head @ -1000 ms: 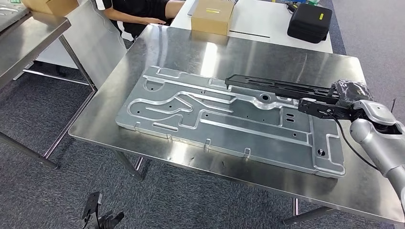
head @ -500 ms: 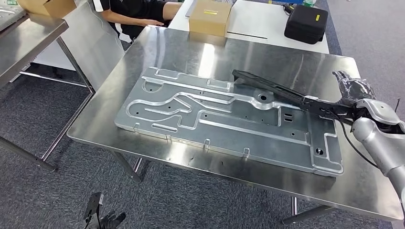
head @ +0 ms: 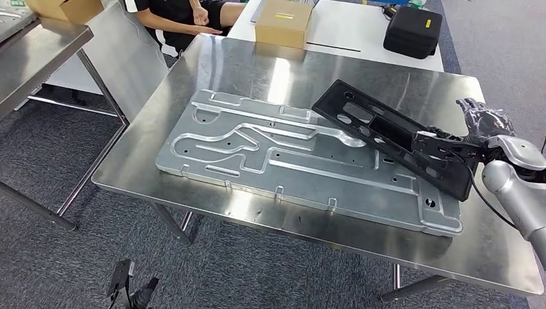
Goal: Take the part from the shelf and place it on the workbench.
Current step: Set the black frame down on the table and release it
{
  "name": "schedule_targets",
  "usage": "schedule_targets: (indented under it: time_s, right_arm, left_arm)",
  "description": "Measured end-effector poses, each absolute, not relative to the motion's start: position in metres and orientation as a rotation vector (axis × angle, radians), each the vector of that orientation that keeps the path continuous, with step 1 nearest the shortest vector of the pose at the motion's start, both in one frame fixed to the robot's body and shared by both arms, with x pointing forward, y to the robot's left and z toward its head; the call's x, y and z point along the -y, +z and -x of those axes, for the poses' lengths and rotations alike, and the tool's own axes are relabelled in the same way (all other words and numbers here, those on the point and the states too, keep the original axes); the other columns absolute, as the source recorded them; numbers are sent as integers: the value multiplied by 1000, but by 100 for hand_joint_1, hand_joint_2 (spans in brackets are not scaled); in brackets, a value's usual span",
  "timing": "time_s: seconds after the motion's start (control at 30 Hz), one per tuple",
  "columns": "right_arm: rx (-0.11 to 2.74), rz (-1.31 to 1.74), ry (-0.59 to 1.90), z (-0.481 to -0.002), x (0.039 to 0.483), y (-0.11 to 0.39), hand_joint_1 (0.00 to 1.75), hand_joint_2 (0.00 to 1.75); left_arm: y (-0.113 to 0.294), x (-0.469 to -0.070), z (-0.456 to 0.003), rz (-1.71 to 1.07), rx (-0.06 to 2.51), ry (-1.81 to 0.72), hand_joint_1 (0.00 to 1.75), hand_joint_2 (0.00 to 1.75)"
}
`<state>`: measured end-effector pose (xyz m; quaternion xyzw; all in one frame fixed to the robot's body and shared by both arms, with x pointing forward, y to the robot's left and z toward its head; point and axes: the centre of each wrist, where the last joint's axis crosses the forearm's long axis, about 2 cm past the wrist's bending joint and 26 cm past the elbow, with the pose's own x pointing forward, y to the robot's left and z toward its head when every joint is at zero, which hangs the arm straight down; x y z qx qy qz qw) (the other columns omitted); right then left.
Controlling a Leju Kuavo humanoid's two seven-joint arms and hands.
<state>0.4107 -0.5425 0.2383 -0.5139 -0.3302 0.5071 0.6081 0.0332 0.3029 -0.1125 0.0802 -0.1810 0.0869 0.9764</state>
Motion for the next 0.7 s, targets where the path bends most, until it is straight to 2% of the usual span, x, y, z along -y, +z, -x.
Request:
schedule_targets:
  time_s: [0.7]
  right_arm:
    - [752, 1191, 1172, -410, 547, 243, 0, 0]
  left_arm:
    - [-112, -303, -34, -152, 367, 181, 0, 0]
